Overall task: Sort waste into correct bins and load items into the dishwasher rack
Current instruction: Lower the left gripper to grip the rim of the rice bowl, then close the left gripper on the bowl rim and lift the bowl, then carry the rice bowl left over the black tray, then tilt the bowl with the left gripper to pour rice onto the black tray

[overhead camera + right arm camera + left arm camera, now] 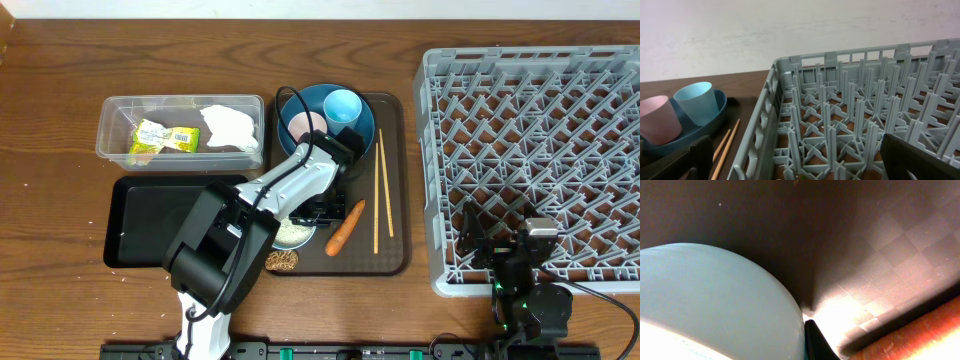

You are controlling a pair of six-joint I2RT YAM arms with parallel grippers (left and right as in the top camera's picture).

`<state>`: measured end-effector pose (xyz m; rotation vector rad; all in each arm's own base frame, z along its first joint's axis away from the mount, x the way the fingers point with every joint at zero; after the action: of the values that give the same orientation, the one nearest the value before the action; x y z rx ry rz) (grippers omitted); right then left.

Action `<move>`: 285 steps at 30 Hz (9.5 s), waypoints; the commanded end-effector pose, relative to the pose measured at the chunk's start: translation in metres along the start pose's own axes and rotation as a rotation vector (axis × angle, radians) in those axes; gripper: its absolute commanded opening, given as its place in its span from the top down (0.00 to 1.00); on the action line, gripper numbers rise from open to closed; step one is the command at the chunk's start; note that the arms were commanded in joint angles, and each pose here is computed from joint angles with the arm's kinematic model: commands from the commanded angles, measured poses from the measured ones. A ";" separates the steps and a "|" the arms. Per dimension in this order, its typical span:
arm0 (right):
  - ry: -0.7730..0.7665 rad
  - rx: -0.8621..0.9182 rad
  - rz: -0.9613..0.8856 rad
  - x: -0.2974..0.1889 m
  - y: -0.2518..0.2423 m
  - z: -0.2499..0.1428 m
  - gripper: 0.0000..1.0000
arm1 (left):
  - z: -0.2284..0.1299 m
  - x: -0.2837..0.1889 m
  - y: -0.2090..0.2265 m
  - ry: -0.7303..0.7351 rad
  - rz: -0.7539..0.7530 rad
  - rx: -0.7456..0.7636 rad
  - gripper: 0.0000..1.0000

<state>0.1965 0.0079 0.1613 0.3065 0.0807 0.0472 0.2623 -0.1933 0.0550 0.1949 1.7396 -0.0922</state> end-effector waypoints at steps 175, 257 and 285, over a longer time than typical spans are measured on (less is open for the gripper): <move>-0.001 -0.007 -0.003 0.000 -0.001 0.000 0.01 | -0.009 -0.142 0.113 -0.376 -0.295 -0.011 0.94; -0.001 -0.007 -0.002 0.000 -0.001 0.000 0.01 | -0.108 -0.114 0.282 -1.112 -1.304 -0.532 0.94; -0.001 -0.007 -0.002 0.000 -0.001 0.000 0.01 | -0.110 -0.107 0.285 -1.094 -1.259 -0.533 0.94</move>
<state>0.1965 0.0079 0.1614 0.3065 0.0803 0.0473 0.2273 0.0980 0.1879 -1.1627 0.5463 -0.5186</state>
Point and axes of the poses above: each gripper's point midway between its finger pads, its own x axis out along the fingers, its own y axis along the line the jaws close on, z = x × y, the point moved 5 cm from there along -x, back along the fingers, and after that the axes turned 9 degrees about x, right-handed, at the moved point
